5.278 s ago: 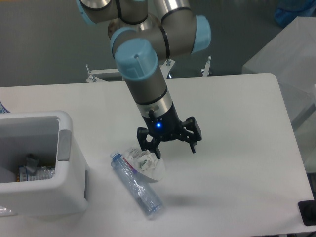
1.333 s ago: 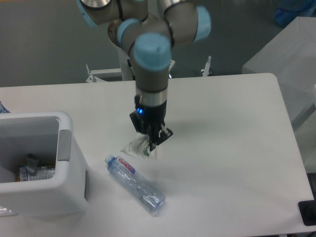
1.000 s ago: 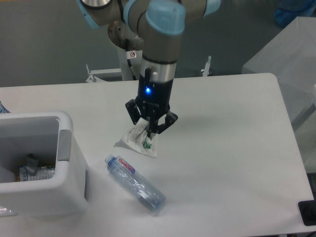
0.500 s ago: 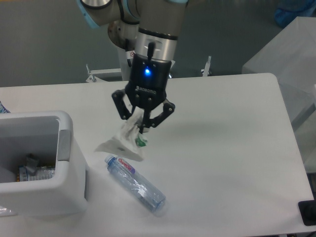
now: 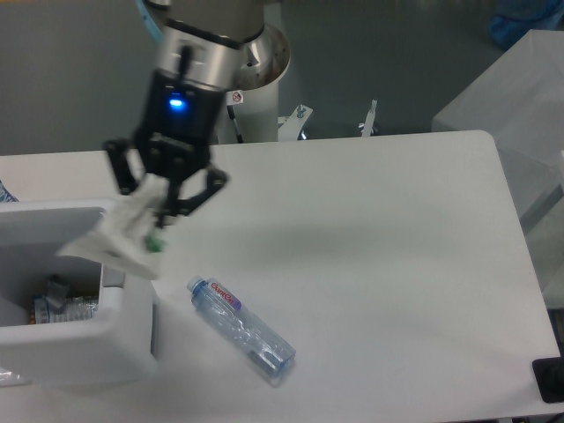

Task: Place the trash in the trash can
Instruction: 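Lift the wrapper and carry it over the white trash bin, then open the gripper to drop the wrapper into the bin, then move the gripper to the clear water bottle with red label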

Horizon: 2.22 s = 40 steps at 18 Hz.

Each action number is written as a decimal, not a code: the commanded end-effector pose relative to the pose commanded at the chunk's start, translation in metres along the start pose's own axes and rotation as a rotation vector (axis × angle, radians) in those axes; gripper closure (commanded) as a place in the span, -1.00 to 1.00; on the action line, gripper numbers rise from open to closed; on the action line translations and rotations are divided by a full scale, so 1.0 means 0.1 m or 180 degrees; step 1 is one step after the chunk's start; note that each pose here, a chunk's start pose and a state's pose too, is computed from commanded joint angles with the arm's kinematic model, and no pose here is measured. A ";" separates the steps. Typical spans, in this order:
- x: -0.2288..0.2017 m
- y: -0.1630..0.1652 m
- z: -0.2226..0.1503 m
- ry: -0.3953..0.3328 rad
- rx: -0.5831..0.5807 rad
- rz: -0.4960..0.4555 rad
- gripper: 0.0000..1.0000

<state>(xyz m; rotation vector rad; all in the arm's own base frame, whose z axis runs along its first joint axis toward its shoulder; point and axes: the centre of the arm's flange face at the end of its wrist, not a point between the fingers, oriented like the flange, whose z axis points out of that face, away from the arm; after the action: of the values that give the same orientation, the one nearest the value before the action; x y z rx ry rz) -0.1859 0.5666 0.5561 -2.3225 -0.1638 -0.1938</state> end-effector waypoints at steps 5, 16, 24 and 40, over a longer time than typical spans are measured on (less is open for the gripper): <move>0.37 0.04 0.23 0.0177 -0.0104 0.0041 0.31; 0.10 0.08 0.28 0.0090 -0.0136 -0.0126 -0.87; -1.24 0.35 0.31 -0.0382 -0.0218 -0.1393 -1.00; -2.70 1.41 1.72 -0.1295 -0.1030 -0.2758 -1.00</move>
<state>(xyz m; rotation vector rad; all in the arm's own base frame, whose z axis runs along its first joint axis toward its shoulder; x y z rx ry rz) -0.4100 0.5794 0.2876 -2.4301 -1.4326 -0.1751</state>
